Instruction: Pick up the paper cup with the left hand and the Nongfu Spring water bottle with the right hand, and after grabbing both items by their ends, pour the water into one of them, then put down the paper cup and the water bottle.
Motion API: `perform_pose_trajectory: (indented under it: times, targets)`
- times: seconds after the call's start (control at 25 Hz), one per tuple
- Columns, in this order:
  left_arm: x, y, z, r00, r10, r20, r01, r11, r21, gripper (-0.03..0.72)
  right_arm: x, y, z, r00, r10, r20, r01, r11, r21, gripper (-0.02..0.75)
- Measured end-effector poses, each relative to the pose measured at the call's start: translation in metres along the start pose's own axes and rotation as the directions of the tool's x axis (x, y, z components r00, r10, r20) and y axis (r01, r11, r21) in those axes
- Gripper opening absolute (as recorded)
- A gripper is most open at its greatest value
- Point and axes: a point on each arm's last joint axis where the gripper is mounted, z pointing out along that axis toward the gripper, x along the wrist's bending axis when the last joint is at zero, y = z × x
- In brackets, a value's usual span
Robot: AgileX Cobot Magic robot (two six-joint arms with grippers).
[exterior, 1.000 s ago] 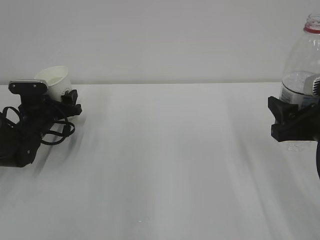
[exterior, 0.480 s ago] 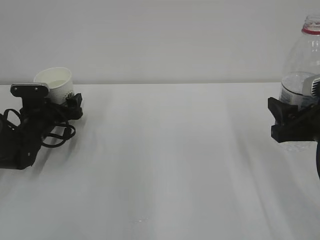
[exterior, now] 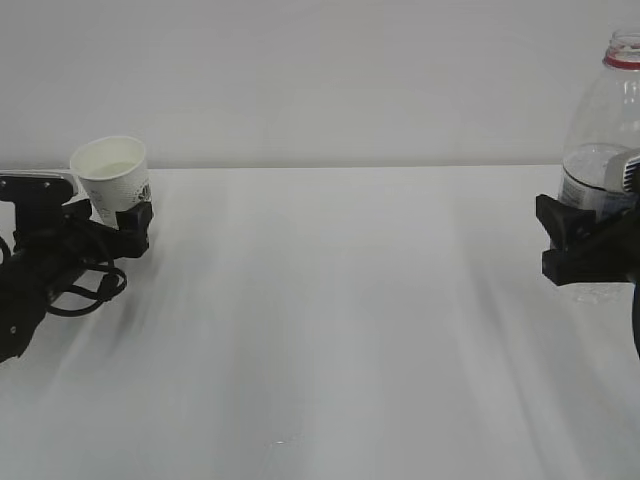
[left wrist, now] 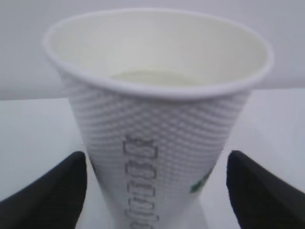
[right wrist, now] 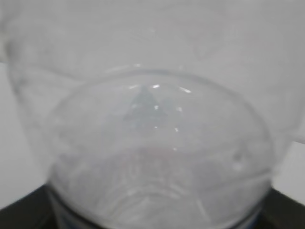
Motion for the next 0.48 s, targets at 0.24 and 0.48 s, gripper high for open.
perform_pose_trajectory:
  times: [0.24, 0.48]
  targets:
    - [-0.002, 0.023, -0.026, 1.0, 0.003, 0.007, -0.002, 1.0, -0.018, 0.666, 0.0, 0.0, 0.0, 1.0, 0.0, 0.0, 0.0, 1.0, 0.0, 0.506]
    - [-0.004, 0.043, -0.049, 1.0, 0.006, 0.016, -0.005, 0.999, -0.047, 0.653, 0.0, 0.0, 0.0, 1.0, 0.0, 0.001, 0.0, 1.0, -0.004, 0.506]
